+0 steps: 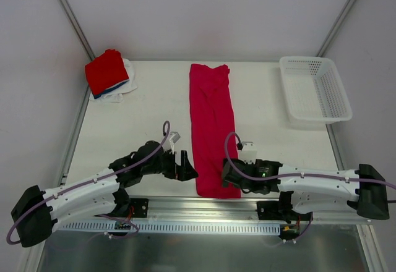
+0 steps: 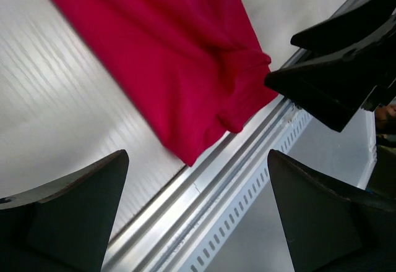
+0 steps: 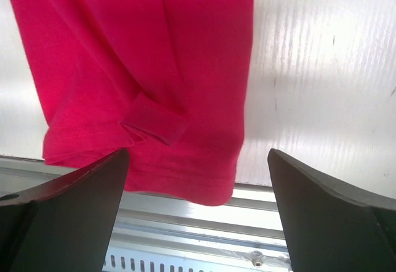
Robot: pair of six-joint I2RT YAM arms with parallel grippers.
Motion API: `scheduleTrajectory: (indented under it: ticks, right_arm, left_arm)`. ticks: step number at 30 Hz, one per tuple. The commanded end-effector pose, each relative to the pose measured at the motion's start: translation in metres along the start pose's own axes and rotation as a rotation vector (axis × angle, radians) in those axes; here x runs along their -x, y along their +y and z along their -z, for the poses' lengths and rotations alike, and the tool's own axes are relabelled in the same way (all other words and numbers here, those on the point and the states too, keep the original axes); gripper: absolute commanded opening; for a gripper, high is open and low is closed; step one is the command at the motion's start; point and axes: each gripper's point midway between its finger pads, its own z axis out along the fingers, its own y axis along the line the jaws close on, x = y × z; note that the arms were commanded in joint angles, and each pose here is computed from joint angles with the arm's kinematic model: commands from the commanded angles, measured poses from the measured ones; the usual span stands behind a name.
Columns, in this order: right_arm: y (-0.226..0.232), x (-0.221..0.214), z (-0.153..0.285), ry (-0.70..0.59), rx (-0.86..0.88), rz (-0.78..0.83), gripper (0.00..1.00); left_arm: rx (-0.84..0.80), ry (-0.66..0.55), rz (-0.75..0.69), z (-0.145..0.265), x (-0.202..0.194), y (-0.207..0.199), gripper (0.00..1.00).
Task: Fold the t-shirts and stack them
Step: Rotate the tshirt 90 degrees, then grab the bottom of the folded rectangular tshirt with both arms
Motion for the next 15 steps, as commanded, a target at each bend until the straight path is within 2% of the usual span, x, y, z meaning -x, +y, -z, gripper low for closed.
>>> scheduleTrajectory:
  ticks: [1, 6, 15]
  right_arm:
    - [-0.022, -0.008, 0.003, -0.015, -0.030, -0.046, 1.00]
    - [-0.036, -0.018, -0.001, -0.028, -0.009, -0.106, 0.99]
    - [-0.056, -0.026, -0.004, -0.029, -0.029, -0.142, 0.99]
  left_arm:
    - [-0.035, -0.007, 0.096, -0.007, -0.011, -0.010, 0.96]
    - [-0.013, 0.019, 0.128, -0.019, -0.041, -0.009, 0.96]
    - [0.068, 0.014, 0.154, -0.051, -0.057, -0.014, 0.95]
